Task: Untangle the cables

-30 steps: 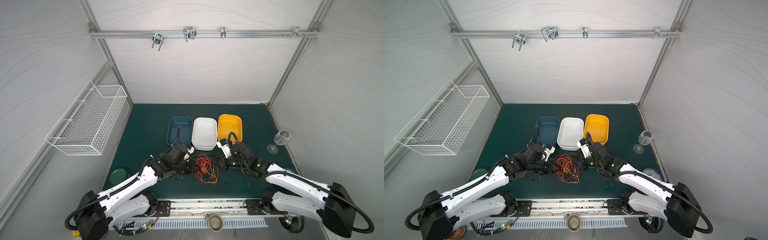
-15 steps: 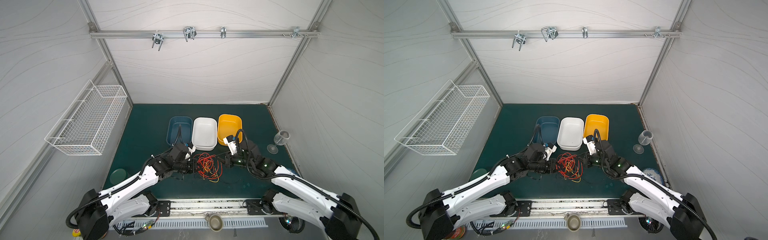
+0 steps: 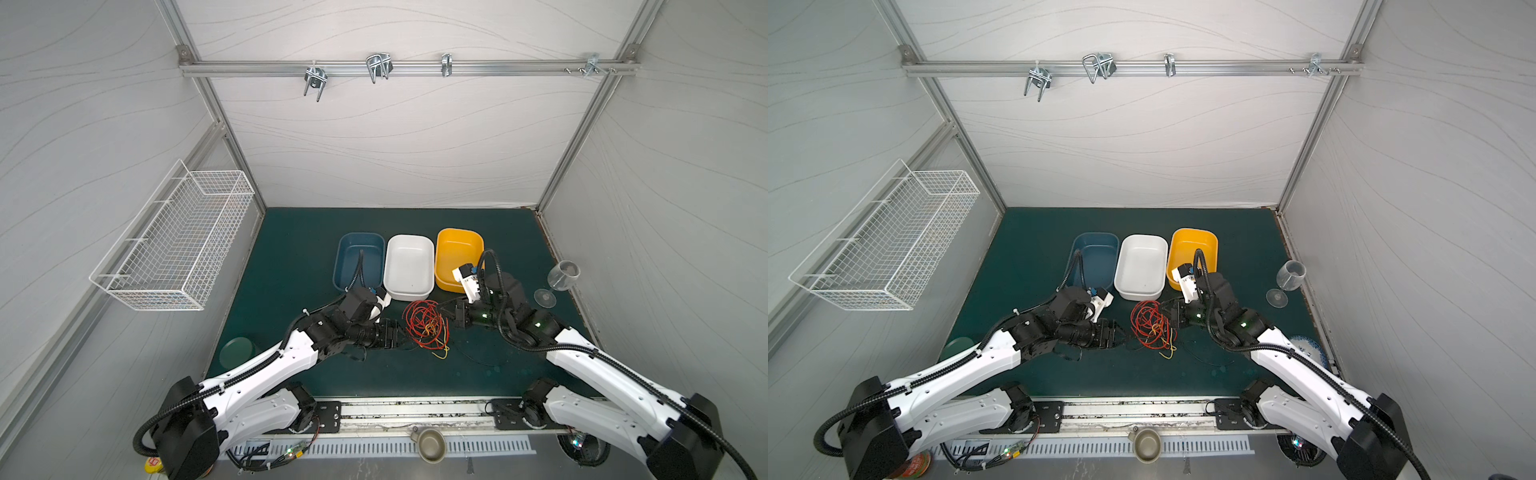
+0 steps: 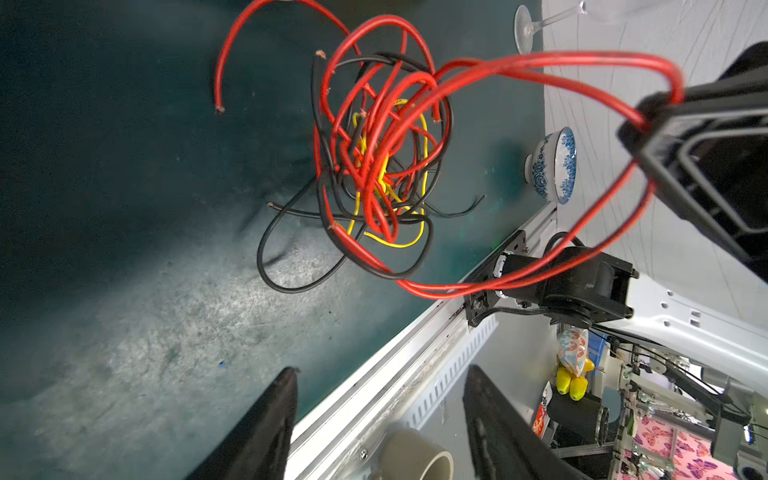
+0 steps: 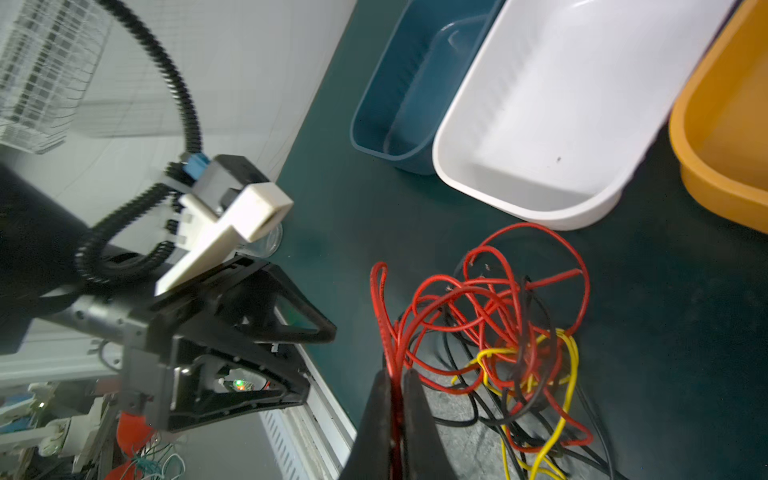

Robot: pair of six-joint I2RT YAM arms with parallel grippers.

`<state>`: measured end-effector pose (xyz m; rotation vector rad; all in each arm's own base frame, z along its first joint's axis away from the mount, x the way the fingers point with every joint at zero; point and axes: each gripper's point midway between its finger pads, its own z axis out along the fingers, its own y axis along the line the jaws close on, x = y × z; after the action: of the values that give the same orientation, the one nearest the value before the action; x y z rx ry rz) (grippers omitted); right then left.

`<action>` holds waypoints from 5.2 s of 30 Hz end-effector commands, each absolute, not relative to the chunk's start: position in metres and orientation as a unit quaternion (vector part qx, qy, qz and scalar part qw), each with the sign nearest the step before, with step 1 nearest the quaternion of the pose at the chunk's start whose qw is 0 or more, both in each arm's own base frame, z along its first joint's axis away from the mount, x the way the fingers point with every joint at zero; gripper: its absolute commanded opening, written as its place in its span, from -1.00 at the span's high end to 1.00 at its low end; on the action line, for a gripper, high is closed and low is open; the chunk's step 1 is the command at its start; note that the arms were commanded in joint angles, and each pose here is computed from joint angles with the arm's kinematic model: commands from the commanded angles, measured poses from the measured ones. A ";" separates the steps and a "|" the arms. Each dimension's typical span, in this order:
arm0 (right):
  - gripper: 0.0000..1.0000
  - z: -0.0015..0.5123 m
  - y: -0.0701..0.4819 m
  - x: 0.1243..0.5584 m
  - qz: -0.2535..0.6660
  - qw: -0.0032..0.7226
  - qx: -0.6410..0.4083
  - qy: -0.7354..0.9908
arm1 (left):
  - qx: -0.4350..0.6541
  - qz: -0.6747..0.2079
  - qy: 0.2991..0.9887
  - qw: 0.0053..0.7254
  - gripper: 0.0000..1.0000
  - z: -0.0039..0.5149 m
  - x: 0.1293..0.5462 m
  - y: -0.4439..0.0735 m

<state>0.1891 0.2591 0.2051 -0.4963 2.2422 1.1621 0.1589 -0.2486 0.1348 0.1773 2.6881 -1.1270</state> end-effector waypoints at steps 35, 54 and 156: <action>1.00 0.305 0.273 0.176 0.474 0.328 -0.290 0.764 | 0.115 -0.433 0.871 0.201 -0.48 0.196 0.146 -0.235; 1.00 0.253 0.278 0.152 0.509 0.263 -0.313 0.757 | 0.158 -0.378 0.882 0.233 -0.62 0.214 0.169 -0.240; -0.98 0.253 0.086 0.167 0.149 0.476 -0.093 0.862 | 0.234 -0.345 0.745 0.520 1.00 0.504 0.244 -0.256</action>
<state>0.1706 0.1045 0.2727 -0.2380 2.0770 0.4730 0.2351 -0.2508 0.4809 0.5684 1.8841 -0.8099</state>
